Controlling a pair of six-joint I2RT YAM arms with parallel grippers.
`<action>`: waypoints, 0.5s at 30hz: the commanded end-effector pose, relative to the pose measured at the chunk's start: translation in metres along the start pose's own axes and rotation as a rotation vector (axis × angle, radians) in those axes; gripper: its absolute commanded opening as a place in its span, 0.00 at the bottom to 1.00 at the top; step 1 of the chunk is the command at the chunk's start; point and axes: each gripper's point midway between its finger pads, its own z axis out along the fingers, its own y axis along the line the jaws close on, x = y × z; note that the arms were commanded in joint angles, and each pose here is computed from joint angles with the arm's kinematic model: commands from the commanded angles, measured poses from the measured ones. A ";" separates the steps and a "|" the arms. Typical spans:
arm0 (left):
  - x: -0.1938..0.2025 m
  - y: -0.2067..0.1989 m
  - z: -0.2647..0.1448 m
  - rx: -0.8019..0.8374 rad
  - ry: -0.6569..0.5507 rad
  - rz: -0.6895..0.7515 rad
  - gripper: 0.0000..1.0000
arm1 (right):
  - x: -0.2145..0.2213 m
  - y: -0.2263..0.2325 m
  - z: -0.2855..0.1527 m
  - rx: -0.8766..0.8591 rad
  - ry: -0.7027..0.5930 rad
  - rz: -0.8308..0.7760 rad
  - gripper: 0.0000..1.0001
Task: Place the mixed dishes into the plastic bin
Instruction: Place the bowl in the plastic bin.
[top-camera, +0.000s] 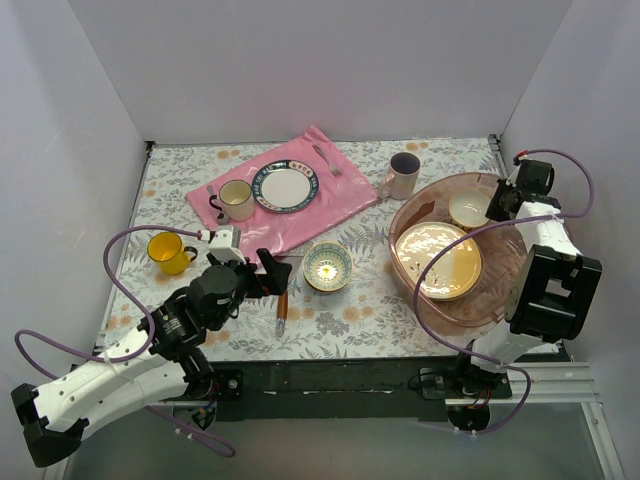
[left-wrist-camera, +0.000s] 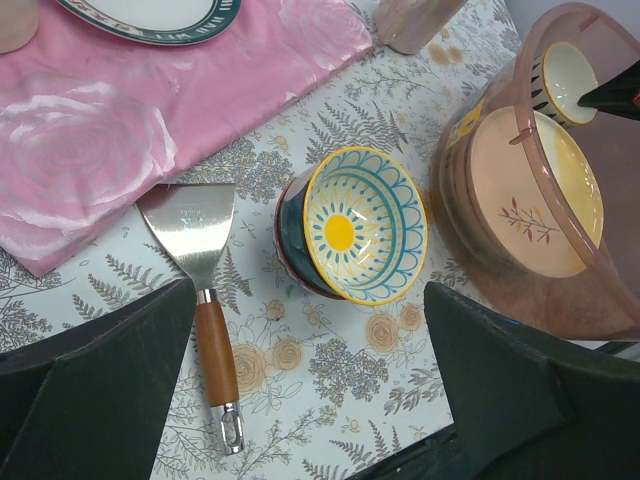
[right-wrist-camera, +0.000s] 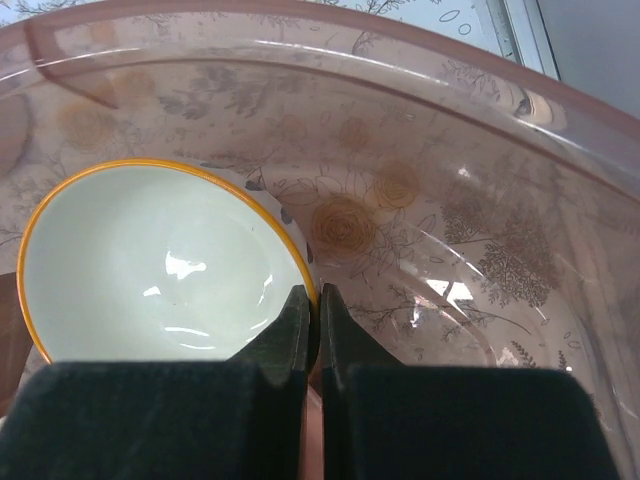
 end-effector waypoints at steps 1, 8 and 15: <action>-0.002 0.006 0.000 -0.023 -0.014 -0.002 0.98 | -0.032 0.002 0.004 -0.002 -0.080 0.011 0.01; -0.002 0.005 0.000 -0.018 -0.016 -0.006 0.98 | -0.021 0.000 0.016 0.002 -0.042 0.004 0.09; -0.001 0.001 0.000 -0.002 -0.010 -0.019 0.98 | -0.010 0.001 0.025 -0.004 -0.009 -0.003 0.17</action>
